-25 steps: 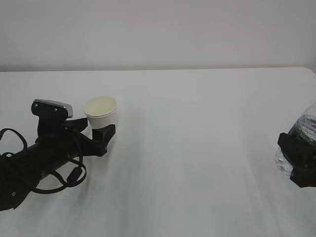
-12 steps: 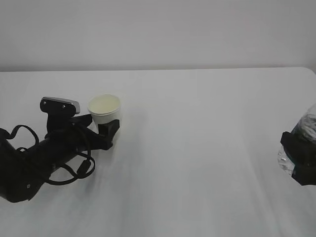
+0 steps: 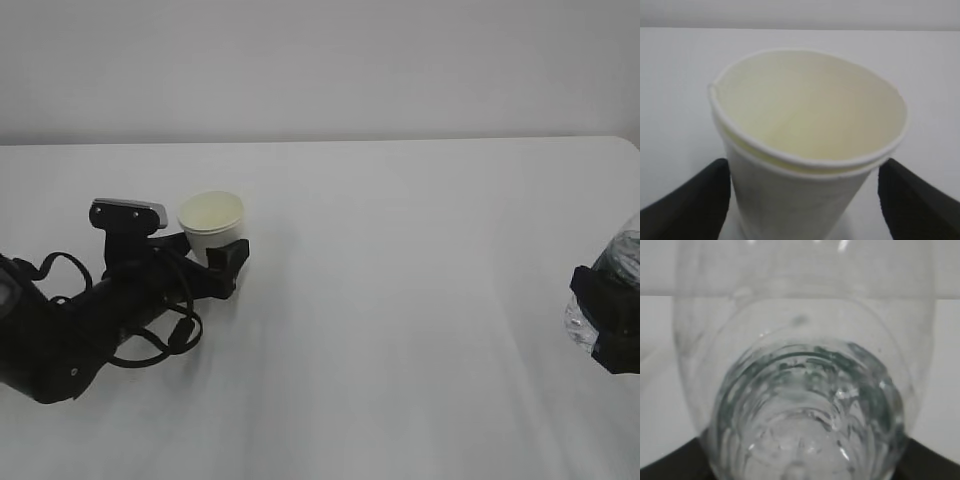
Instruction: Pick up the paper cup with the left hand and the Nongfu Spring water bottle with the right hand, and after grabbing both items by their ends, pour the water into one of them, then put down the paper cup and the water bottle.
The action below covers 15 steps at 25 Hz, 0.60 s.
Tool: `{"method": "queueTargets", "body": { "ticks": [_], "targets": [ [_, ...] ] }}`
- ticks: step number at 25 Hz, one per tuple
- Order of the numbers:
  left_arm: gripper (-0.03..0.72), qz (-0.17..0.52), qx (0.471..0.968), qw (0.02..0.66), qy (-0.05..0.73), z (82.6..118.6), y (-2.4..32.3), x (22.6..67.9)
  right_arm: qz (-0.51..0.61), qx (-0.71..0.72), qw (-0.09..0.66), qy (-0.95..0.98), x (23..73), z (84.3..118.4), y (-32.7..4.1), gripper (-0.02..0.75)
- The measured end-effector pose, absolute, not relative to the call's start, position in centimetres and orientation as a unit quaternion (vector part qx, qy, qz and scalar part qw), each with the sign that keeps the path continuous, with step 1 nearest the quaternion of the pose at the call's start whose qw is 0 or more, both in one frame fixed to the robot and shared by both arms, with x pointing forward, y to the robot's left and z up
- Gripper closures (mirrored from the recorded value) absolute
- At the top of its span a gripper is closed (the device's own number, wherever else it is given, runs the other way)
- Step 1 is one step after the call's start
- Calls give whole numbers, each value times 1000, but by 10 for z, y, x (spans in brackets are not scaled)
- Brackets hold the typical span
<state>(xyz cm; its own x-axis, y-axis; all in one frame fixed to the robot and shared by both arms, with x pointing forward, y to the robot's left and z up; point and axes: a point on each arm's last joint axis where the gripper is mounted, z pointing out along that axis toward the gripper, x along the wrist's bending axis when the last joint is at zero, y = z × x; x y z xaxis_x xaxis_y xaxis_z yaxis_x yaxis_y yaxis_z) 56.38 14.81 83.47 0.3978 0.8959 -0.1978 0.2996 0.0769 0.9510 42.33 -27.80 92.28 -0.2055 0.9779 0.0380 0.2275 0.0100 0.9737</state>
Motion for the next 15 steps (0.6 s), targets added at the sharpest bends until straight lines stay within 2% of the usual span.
{"method": "queueTargets", "body": {
  "ticks": [15],
  "targets": [
    [4,274,614,570,472,832,140,581,492,502,382,600,423,923,-278,311]
  ]
}}
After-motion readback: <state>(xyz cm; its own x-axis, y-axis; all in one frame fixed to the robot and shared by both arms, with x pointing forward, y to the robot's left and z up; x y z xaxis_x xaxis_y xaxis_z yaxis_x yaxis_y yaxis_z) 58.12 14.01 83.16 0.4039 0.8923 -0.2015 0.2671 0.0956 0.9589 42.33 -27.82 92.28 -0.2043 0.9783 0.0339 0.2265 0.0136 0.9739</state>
